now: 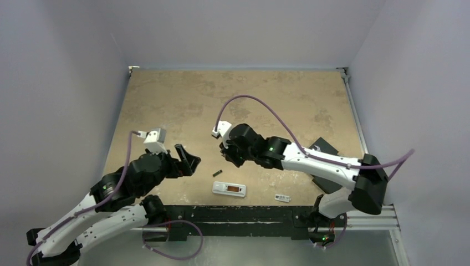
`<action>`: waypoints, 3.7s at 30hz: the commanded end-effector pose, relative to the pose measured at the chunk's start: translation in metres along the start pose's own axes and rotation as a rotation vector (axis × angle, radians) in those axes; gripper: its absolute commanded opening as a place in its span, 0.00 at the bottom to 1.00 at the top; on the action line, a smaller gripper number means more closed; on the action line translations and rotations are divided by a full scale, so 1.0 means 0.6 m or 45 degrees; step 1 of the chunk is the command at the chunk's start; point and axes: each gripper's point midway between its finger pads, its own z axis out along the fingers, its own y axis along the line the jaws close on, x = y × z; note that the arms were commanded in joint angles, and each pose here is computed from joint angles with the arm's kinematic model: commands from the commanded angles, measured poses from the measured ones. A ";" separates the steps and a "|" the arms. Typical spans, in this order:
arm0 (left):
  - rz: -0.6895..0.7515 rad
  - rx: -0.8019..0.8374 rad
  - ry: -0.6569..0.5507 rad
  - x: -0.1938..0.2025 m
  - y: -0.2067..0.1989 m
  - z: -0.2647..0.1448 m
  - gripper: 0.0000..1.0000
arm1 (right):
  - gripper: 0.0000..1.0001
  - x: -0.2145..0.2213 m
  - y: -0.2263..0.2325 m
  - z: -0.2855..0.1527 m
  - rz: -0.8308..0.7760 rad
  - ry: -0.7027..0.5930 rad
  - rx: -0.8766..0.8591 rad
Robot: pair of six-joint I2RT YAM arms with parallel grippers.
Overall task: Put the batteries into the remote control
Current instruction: Pick up the battery from the center of the board, then load the battery into the remote control.
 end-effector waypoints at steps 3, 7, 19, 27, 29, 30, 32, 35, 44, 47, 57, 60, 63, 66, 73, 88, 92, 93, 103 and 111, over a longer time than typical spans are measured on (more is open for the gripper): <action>-0.084 -0.004 0.137 0.061 -0.023 0.058 0.97 | 0.00 0.040 -0.008 -0.074 -0.090 0.074 -0.011; -0.070 -0.048 0.247 0.110 -0.017 0.091 0.96 | 0.00 0.066 -0.001 -0.096 -0.196 0.137 -0.081; -0.040 -0.112 0.452 0.223 0.023 0.137 0.91 | 0.00 0.122 0.032 -0.091 -0.331 0.232 -0.270; -0.079 -0.048 0.544 0.278 0.034 0.148 0.77 | 0.00 0.134 0.067 -0.075 -0.360 0.235 -0.373; -0.089 -0.031 0.569 0.289 0.035 0.151 0.73 | 0.00 0.136 0.071 -0.071 -0.346 0.230 -0.373; -0.092 -0.023 0.584 0.294 0.035 0.152 0.71 | 0.00 0.137 0.071 -0.070 -0.341 0.229 -0.370; -0.098 -0.017 0.605 0.301 0.038 0.156 0.70 | 0.00 0.139 0.072 -0.066 -0.328 0.229 -0.366; -0.099 -0.014 0.619 0.304 0.042 0.160 0.69 | 0.00 0.144 0.074 -0.058 -0.303 0.235 -0.364; -0.081 0.001 0.667 0.314 0.044 0.169 0.67 | 0.00 0.153 0.080 -0.034 -0.251 0.256 -0.368; -0.073 -0.001 0.679 0.318 0.046 0.169 0.66 | 0.00 0.160 0.083 -0.025 -0.238 0.286 -0.375; -0.071 -0.002 0.707 0.329 0.053 0.168 0.63 | 0.00 0.175 0.090 -0.003 -0.171 0.350 -0.379; -0.073 0.000 0.715 0.333 0.054 0.168 0.61 | 0.00 0.181 0.093 0.004 -0.152 0.368 -0.383; -0.073 0.000 0.723 0.338 0.057 0.167 0.60 | 0.00 0.183 0.096 0.007 -0.145 0.370 -0.394; -0.068 -0.003 0.728 0.340 0.059 0.168 0.59 | 0.01 0.188 0.098 0.012 -0.141 0.390 -0.400; -0.063 -0.006 0.742 0.343 0.062 0.167 0.59 | 0.03 0.195 0.102 0.020 -0.146 0.404 -0.420; -0.066 -0.010 0.754 0.345 0.065 0.168 0.59 | 0.08 0.202 0.101 0.029 -0.208 0.407 -0.439; -0.068 -0.006 0.759 0.345 0.063 0.167 0.58 | 0.09 0.202 0.100 0.030 -0.224 0.407 -0.440; -0.070 -0.005 0.758 0.344 0.062 0.168 0.58 | 0.09 0.203 0.099 0.031 -0.227 0.410 -0.439; -0.077 -0.004 0.756 0.342 0.060 0.169 0.58 | 0.16 0.211 0.100 0.035 -0.236 0.421 -0.448; -0.073 -0.005 0.760 0.341 0.059 0.170 0.58 | 0.21 0.217 0.103 0.039 -0.232 0.433 -0.464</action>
